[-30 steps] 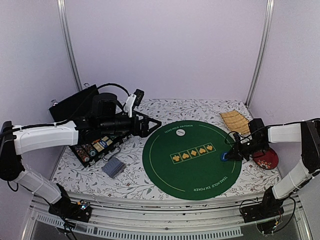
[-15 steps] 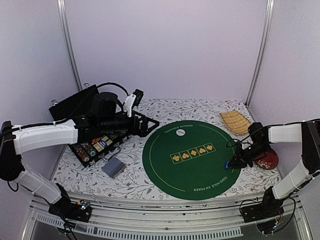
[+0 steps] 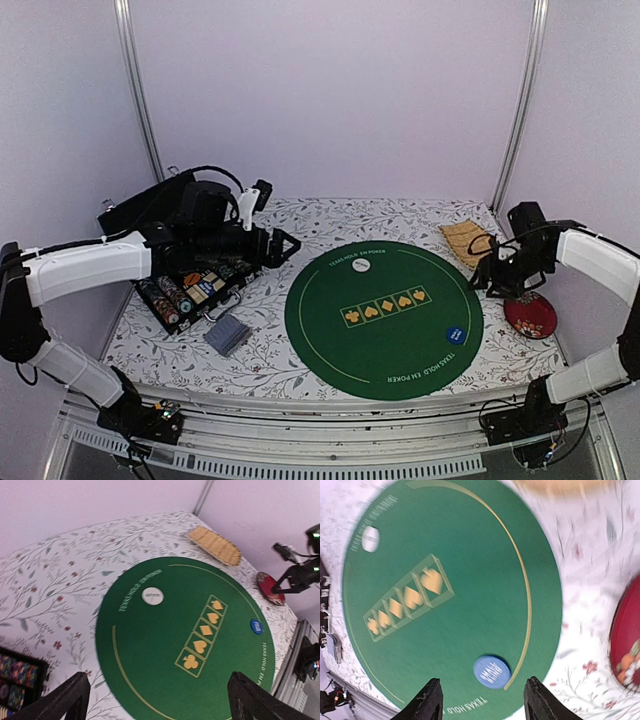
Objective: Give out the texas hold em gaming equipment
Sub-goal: Place the small blind button on the poker table mat, then pick up the big blind button from the chip case.
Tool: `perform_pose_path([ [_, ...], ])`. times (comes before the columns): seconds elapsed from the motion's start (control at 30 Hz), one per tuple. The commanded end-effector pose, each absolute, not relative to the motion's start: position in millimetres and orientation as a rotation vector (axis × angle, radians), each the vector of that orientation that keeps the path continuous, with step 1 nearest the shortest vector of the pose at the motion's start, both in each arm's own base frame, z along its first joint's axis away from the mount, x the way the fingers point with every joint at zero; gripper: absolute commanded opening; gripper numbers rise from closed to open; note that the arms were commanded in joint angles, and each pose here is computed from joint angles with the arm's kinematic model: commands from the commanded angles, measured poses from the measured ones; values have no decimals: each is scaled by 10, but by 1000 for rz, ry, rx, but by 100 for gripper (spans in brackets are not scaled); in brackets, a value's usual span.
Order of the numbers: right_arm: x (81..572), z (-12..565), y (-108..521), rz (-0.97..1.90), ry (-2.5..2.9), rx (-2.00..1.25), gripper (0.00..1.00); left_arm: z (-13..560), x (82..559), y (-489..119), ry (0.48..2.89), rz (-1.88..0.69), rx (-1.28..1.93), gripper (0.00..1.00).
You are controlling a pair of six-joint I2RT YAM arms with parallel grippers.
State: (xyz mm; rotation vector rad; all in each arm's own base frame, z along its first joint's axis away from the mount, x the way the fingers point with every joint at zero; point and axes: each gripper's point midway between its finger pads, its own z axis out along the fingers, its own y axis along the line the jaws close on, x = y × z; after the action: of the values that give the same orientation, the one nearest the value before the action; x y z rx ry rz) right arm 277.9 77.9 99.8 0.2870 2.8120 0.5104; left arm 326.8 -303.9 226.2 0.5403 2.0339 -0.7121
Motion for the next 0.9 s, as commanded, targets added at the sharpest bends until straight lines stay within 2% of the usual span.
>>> perform_pose_path([
  [0.0, 3130, 1607, 985, 422, 2605, 93, 58, 1972, 3496, -2300, 2226, -499, 270, 98],
  [0.13, 3262, 1808, 1447, 524, 2539, -98, 58, 1651, 3478, -1602, 2358, -259, 68, 98],
  [0.3, 3334, 1723, 1713, 626, 2537, -181, 58, 1442, 3517, -977, 2416, -18, -39, 93],
  [0.47, 3343, 1637, 1720, 619, 2543, -197, 58, 1103, 3743, -518, 2492, 11, -162, 74],
  [0.53, 3321, 1608, 1704, 610, 2551, -196, 58, 868, 3809, -419, 2557, -2, -190, 71],
  [0.7, 3282, 1547, 1603, 546, 2546, -186, 58, 471, 3943, -359, 2660, -16, -189, 78],
  [0.87, 3242, 1477, 1588, 535, 2570, -199, 58, 323, 4081, -435, 2682, -63, -167, 78],
])
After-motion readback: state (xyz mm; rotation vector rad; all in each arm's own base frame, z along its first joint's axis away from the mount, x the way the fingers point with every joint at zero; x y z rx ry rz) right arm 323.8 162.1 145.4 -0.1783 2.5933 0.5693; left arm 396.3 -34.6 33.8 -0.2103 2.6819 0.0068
